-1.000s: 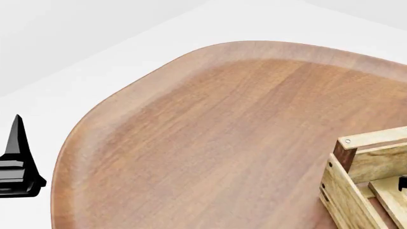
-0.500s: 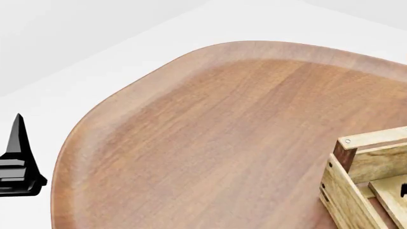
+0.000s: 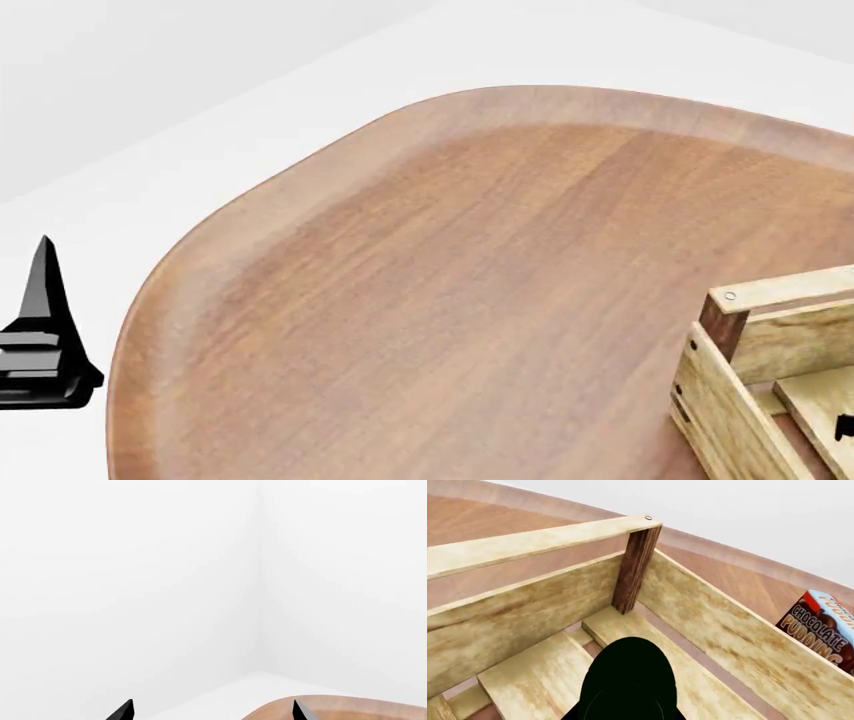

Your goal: Pick up the salad dressing and put it in the tray.

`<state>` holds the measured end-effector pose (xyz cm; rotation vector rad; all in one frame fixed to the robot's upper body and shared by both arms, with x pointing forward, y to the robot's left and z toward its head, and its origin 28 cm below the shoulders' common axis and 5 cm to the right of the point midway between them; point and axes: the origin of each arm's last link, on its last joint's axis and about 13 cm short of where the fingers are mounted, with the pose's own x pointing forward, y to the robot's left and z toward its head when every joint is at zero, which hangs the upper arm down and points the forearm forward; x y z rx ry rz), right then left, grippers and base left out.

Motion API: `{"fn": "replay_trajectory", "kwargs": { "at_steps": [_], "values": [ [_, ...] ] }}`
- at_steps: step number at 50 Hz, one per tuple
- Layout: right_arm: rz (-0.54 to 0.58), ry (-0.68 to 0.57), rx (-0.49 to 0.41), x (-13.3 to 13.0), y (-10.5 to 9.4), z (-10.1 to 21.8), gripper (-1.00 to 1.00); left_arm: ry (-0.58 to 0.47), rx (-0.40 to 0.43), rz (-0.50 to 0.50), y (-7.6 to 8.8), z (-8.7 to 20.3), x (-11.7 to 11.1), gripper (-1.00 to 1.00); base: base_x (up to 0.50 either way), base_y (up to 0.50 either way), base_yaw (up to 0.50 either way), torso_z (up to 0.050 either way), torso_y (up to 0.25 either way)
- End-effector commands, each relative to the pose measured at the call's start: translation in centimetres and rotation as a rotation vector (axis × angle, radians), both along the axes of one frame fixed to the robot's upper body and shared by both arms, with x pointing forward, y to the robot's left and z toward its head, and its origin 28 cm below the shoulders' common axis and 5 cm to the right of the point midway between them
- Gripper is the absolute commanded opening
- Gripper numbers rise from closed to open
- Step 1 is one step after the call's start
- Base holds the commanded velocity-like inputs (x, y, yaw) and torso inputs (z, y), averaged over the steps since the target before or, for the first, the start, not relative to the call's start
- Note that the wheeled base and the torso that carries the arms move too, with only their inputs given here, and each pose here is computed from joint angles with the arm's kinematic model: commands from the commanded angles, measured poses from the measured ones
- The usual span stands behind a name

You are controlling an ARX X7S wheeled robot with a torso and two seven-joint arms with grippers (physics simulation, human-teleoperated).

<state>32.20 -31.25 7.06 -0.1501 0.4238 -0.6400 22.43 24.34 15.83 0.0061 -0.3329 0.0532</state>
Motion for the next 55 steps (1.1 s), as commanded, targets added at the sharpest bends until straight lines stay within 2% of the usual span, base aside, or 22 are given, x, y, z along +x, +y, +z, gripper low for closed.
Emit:
{"fn": "replay_trajectory", "kwargs": {
  "at_steps": [1,27,28,55],
  "values": [
    [0.001,0.005,-0.026,0.0,0.0,-0.3,-1.0,-0.001,0.004,0.0,0.0,0.0,0.0,1.0,0.0,0.0,0.0,0.0,0.01],
    [-0.02,0.012,-0.02,-0.5,-0.1,-1.1,-1.0,-0.004,0.007,-0.001,-0.1,0.2,0.0,1.0,0.0,0.0,0.0,0.0,0.0],
    [-0.017,0.013,-0.02,-0.5,-0.1,-1.1,1.0,-0.003,0.007,-0.002,-0.1,0.1,0.0,1.0,0.0,0.0,0.0,0.0,0.0],
    [-0.029,0.003,-0.026,-0.4,-0.5,-0.4,1.0,0.001,0.005,0.001,0.0,0.0,0.0,1.0,0.0,0.0,0.0,0.0,0.0]
  ]
}}
